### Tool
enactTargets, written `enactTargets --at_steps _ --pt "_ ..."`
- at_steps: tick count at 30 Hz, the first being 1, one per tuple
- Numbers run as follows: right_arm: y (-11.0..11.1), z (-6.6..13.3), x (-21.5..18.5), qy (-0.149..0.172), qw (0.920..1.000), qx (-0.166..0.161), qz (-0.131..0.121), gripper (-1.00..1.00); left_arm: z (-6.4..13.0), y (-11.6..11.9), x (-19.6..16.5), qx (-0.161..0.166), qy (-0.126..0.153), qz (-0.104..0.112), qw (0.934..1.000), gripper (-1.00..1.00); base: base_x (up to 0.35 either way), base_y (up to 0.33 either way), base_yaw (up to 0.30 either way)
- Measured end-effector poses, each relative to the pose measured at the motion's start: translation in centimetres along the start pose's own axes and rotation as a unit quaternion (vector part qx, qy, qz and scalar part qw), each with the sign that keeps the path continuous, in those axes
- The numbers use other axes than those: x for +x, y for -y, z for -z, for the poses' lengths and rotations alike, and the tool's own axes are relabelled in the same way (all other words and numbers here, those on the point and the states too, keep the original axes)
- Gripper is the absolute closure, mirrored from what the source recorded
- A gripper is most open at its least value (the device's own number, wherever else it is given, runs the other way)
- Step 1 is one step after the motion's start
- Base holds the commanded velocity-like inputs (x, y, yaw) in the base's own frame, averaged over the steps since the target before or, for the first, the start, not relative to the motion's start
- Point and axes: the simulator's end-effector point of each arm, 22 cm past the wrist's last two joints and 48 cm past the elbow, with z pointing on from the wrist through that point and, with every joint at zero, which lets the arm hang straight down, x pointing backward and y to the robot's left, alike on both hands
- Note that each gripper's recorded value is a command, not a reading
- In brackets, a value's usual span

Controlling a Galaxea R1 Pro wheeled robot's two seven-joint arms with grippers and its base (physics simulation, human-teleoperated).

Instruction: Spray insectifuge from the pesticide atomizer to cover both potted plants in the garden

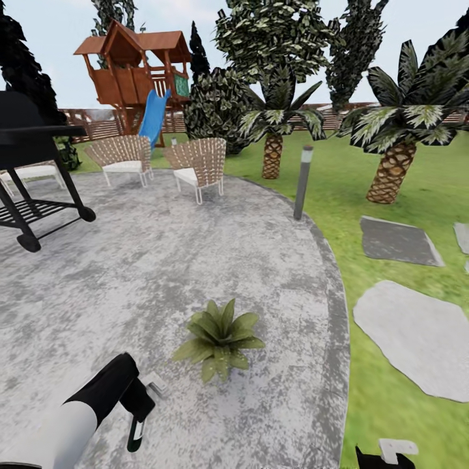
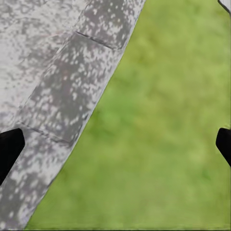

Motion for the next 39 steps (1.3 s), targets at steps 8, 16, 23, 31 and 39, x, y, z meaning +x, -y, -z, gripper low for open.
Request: enactTargets --at_steps 8,16,23,31,39 --pt "0.02 0.02 0.02 0.000 1.0000 0.000 0.000 -1.00 -0.02 0.31 -0.16 0.005 0.002 0.000 1.0000 1.00 0.048 0.214 -0.259" --pt "0.03 0.01 0.03 0.000 1.0000 0.000 0.000 -1.00 0.01 0.30 -0.25 0.004 0.003 0.000 1.0000 1.00 0.014 0.012 -0.259" --pt "0.02 0.01 0.06 -0.001 1.0000 0.000 0.000 -1.00 -0.02 0.13 -0.11 0.002 0.002 0.001 1.0000 1.00 0.000 0.000 -0.259" --pt "-0.02 0.00 0.01 0.000 1.0000 0.000 0.000 -1.00 -0.01 0.06 -0.08 0.000 0.001 0.001 1.0000 1.00 0.001 0.205 -0.088" --pt "-0.06 0.01 0.06 -0.001 1.0000 -0.001 0.001 -1.00 0.24 -0.19 -0.30 0.000 0.006 -0.001 1.0000 1.00 0.041 0.227 -0.178"
